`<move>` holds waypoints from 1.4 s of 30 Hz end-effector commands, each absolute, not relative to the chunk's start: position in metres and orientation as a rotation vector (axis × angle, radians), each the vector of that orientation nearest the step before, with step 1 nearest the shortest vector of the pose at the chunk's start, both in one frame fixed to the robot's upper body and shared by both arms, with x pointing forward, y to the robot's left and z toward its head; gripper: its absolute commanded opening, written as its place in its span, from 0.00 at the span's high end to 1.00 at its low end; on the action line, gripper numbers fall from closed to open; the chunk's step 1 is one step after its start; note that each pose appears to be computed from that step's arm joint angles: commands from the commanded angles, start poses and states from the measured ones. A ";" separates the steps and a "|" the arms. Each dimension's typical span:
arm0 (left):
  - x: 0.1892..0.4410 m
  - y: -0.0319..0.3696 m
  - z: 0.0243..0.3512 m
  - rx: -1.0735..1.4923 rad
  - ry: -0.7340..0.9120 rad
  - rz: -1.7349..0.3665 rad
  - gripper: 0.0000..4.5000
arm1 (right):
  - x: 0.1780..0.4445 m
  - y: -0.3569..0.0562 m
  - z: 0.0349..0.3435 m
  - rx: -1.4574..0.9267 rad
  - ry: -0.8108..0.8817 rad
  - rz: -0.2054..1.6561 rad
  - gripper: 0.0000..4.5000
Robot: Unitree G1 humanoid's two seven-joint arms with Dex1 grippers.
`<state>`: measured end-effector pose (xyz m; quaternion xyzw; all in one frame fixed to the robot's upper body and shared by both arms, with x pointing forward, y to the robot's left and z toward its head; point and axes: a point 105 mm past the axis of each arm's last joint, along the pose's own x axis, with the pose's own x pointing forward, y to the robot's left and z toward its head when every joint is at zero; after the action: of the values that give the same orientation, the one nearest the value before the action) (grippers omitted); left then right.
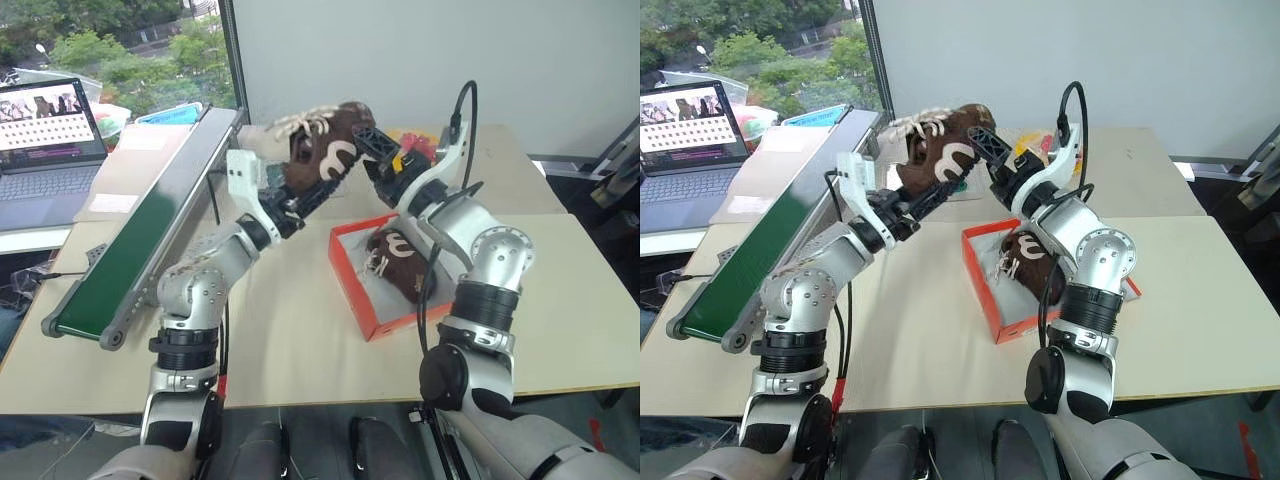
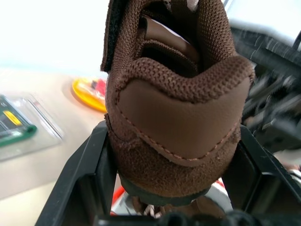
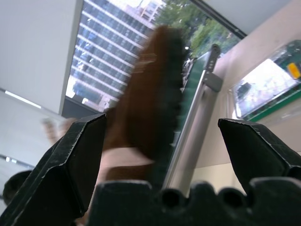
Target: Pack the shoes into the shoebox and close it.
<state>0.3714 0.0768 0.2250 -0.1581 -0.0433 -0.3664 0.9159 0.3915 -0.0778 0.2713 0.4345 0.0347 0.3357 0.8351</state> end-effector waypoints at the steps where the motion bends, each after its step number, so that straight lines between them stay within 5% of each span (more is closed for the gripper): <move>1: 0.372 0.086 0.243 -0.304 -0.161 -0.747 0.43 | 0.381 -0.073 0.299 0.892 -0.001 0.787 0.00; 34: 0.357 0.071 0.248 -0.321 -0.143 -0.826 0.43 | 0.395 -0.066 0.273 0.856 0.056 0.773 0.00; 37: 0.348 0.057 0.244 -0.331 -0.115 -0.886 0.43 | 0.398 -0.061 0.280 0.864 0.031 0.782 0.14; 42: 0.348 0.060 0.242 -0.310 -0.103 -0.872 0.43 | 0.397 -0.060 0.288 0.869 0.003 0.789 0.52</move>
<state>0.3582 0.0681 0.2266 -0.1574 -0.0241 -0.3943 0.9051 0.4013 -0.0633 0.2586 0.4161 0.0464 0.3506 0.8377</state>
